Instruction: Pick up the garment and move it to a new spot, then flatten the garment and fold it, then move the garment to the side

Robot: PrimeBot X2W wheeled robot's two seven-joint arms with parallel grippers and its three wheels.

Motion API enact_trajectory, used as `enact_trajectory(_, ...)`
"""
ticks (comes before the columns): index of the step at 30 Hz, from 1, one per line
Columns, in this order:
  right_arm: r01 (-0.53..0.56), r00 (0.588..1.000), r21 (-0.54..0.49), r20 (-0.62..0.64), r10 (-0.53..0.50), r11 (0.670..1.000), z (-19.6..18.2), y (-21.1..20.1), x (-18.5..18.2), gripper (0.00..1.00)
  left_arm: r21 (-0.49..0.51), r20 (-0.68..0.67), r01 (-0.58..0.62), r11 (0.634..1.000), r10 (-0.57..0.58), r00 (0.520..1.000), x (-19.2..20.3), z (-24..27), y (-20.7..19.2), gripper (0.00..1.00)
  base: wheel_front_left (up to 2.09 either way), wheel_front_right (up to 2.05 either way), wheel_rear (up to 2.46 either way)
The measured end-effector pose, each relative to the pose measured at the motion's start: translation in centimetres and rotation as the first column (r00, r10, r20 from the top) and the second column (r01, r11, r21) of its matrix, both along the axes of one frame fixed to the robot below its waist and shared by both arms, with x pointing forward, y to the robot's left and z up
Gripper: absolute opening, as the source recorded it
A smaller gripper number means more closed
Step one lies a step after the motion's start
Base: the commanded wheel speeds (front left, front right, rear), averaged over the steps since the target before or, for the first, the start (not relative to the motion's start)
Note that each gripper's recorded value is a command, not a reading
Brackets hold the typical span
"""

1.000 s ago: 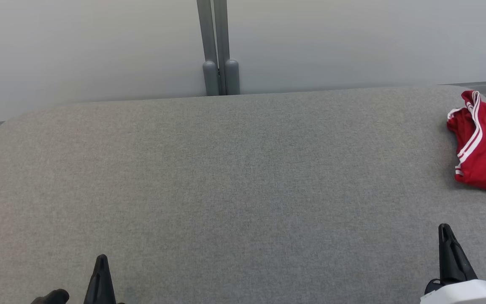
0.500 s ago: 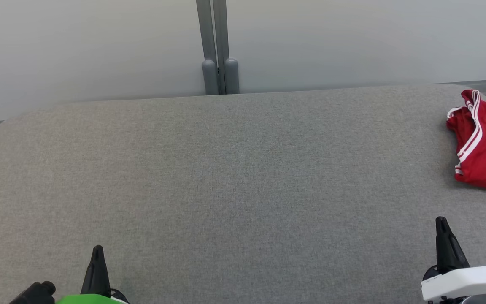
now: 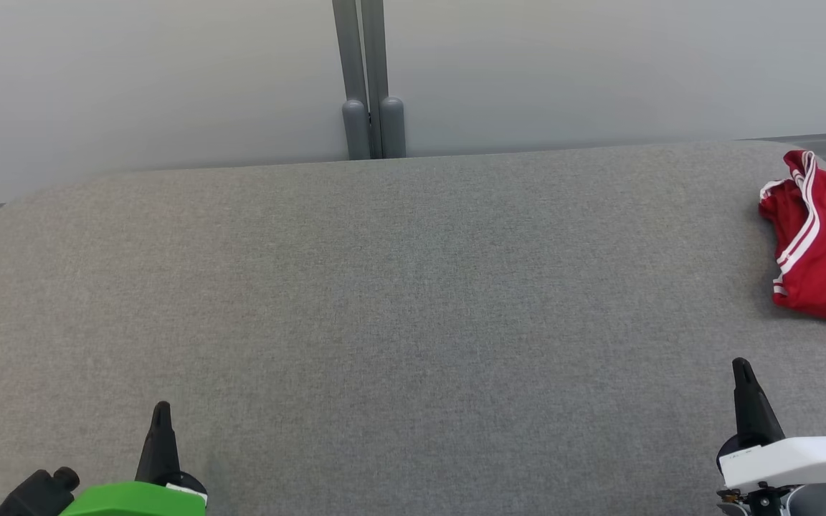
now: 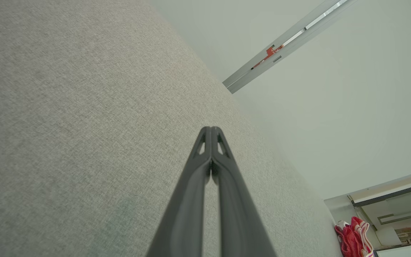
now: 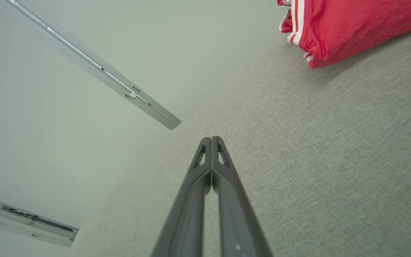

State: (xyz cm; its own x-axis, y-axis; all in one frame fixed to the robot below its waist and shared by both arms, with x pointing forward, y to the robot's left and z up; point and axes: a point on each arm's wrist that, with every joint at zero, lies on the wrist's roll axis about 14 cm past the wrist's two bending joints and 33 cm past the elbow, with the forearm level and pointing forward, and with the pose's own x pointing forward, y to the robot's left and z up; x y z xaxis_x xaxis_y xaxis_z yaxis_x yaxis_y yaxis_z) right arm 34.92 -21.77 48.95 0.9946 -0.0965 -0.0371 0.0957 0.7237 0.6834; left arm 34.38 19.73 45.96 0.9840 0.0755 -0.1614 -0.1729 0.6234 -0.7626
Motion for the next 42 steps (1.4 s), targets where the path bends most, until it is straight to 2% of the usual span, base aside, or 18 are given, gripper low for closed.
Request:
enact_trajectory(18,-0.009,1.0,0.232,0.011,0.007,0.973,0.1,0.4,1.1,0.0,-0.195,0.032,-0.002,0.981,0.009,0.999,1.2,0.9,0.0,0.0,0.0,0.0,0.0)
enact_trajectory(42,-0.035,0.999,0.473,0.034,0.022,0.88,0.5,1.0,2.3,0.0,-0.398,0.078,0.013,0.917,0.02,0.997,2.6,2.2,0.0,0.0,0.0,0.0,0.0)
